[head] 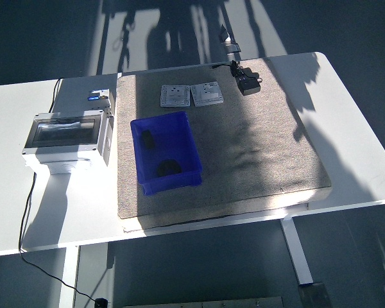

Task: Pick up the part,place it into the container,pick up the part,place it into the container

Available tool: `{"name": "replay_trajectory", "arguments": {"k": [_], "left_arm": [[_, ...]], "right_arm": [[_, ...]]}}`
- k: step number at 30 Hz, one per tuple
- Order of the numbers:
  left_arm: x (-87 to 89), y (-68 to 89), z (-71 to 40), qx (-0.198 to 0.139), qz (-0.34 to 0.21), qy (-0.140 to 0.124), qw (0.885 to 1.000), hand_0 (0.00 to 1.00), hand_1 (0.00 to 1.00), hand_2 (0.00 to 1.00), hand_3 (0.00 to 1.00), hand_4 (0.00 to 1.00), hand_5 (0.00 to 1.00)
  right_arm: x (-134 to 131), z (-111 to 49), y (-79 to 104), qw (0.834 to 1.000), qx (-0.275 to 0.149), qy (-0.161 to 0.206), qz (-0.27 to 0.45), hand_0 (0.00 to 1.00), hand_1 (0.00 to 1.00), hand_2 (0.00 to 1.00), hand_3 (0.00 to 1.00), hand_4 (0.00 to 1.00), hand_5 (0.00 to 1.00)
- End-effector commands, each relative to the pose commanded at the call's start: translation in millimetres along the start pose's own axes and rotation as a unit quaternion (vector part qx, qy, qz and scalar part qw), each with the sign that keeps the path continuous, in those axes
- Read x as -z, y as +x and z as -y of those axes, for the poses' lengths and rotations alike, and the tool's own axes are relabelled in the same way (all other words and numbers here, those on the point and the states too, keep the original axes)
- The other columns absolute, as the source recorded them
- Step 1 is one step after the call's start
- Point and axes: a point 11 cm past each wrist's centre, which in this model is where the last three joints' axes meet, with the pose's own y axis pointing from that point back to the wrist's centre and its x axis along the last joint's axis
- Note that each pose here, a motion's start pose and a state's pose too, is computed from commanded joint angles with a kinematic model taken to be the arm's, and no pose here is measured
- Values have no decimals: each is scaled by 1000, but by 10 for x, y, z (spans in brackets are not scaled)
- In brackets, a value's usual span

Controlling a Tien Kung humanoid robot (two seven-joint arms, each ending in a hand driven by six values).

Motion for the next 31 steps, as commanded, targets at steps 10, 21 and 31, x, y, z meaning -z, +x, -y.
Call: {"name": "replay_trajectory", "arguments": {"k": [10, 21, 31], "left_arm": [[-17, 173, -15, -14, -18, -3, 1000, 703, 694, 656, 363, 841, 998], [44, 262, -20, -21, -29, 8, 999, 703, 692, 643, 314, 847, 998], [54, 268, -21, -43, -15, 20, 999, 703, 690, 640, 319, 843, 998]], "right_arm": [[-44, 7, -40, 999, 9, -25, 24, 628, 373, 423, 473, 998, 580], [-97, -68, -402, 992, 109, -49, 49, 906, 888, 896, 939, 998, 890], [-207, -149, -525, 986, 124, -75, 82, 911, 891, 887, 925, 998, 928]]}}
